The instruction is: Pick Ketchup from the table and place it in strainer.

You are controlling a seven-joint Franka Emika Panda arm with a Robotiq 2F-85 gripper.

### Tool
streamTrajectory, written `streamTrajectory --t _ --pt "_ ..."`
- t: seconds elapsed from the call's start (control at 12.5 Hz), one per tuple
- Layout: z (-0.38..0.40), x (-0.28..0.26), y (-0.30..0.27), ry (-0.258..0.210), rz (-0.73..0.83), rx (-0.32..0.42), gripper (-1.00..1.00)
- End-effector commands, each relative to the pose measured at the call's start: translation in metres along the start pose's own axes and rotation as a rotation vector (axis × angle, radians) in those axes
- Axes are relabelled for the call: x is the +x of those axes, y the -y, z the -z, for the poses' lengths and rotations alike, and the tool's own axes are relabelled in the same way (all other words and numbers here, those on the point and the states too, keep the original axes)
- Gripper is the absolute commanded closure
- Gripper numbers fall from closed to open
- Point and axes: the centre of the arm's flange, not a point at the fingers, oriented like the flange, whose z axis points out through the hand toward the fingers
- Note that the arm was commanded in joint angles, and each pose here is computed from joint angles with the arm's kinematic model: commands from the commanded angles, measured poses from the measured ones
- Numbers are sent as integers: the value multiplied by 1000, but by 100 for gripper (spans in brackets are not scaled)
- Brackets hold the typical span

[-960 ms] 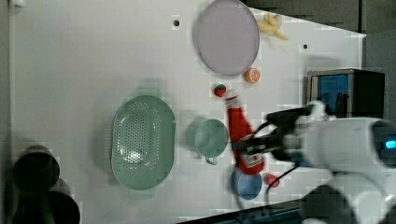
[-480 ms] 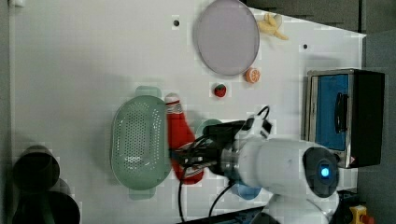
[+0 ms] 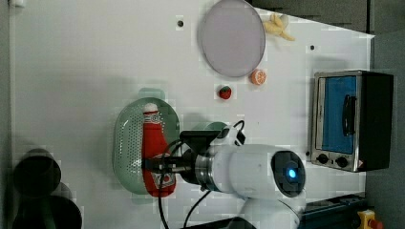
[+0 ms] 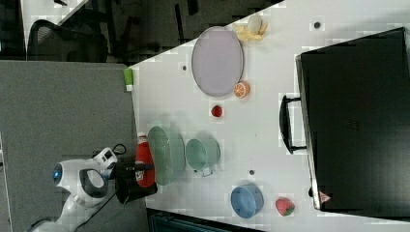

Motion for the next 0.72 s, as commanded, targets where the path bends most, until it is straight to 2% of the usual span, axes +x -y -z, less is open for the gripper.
streamTrajectory --t 0.08,0.24,0.32,0.48,0.72 --pt "-20 5 -4 2 -72 7 -44" --pt "-29 9 -11 5 -62 -10 -88" --pt "-26 10 -9 -2 -61 -4 -100" --pt "-12 14 -6 -31 -65 5 -100" --pt "28 35 -21 -101 -113 0 -100"
